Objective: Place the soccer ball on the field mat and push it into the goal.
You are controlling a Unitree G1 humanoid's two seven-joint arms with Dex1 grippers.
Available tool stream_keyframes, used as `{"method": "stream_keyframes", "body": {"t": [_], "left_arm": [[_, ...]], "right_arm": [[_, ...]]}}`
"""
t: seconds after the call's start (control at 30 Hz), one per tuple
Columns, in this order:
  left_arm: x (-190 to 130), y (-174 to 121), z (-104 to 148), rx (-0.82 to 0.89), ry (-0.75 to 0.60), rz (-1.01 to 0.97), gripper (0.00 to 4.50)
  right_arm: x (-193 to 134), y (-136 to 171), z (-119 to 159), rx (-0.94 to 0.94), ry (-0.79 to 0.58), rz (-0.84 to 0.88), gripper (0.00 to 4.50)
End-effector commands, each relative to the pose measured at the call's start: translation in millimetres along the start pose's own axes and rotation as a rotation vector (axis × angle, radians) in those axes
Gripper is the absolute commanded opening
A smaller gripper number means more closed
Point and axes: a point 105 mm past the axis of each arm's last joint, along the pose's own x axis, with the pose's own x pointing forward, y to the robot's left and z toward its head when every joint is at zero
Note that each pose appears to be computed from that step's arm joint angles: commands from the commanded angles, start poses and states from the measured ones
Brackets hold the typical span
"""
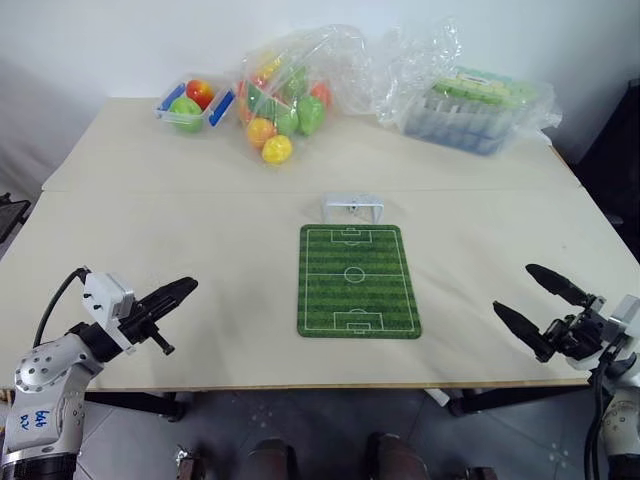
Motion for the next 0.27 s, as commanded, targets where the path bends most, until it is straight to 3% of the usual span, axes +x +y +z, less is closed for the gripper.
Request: {"method": "stream_keyframes", "body": {"t": [0.03,0.27], "left_arm": [[0.7,1.3,13.7,0.046,-0.046,0.010,0.04],[2.6,-1.7,14.5,0.061,-0.049,0.012,0.04]], "right_arm": [[1.2,-3.0,8.4,-0.041,-0.025,0.005,4.50],[0.8,-3.8,8.6,-0.041,-0.021,0.009,4.50]]}}
